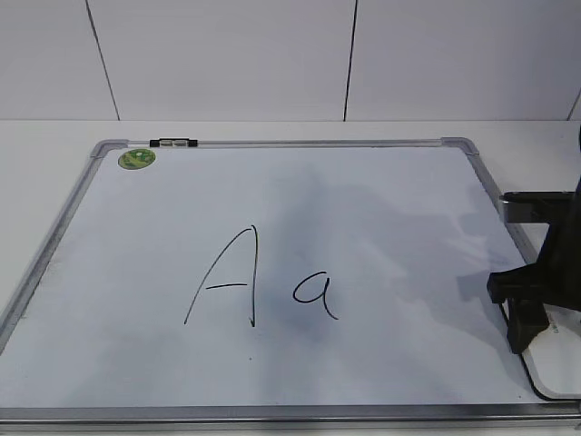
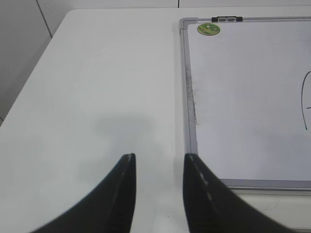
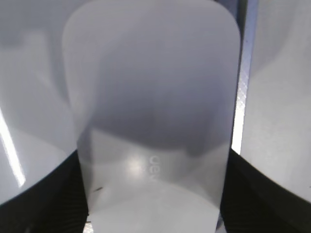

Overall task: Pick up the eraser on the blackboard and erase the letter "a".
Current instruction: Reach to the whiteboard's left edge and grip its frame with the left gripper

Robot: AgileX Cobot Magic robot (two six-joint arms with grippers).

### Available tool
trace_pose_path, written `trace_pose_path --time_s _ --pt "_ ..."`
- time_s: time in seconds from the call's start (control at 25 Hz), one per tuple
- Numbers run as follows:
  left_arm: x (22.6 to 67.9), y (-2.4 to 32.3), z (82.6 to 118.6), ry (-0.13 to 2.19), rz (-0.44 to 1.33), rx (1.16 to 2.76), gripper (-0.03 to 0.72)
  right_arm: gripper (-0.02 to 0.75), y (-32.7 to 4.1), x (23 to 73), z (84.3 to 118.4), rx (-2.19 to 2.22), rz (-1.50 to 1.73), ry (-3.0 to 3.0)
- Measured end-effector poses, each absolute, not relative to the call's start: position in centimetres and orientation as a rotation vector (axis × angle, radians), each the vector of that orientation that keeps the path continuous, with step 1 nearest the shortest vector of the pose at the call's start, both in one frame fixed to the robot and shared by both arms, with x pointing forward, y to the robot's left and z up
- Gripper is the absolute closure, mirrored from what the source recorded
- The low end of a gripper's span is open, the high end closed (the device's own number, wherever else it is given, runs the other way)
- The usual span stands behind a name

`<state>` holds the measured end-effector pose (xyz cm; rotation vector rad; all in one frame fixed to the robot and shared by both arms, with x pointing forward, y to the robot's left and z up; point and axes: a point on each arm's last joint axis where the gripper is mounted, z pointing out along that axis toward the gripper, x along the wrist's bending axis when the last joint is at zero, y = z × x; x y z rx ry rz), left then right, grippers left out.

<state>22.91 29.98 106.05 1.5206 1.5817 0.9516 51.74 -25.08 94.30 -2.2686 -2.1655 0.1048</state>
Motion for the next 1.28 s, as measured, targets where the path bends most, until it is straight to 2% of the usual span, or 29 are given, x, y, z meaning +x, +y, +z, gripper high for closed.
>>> trace_pose_path --time_s 0.44,0.84,1.28 --pt "22.9 30.0 106.1 1.582 0.952 1.521 0.452 0.197 -24.9 52.1 94.6 -2.272 0.093 -2.152" --pt "22.9 30.0 106.1 1.582 0.952 1.521 0.452 0.197 -24.4 54.4 98.5 -2.296 0.03 -2.145" --pt "22.9 29.9 106.1 1.575 0.937 1.516 0.452 0.197 -21.4 53.6 99.0 -2.119 0.045 -2.252"
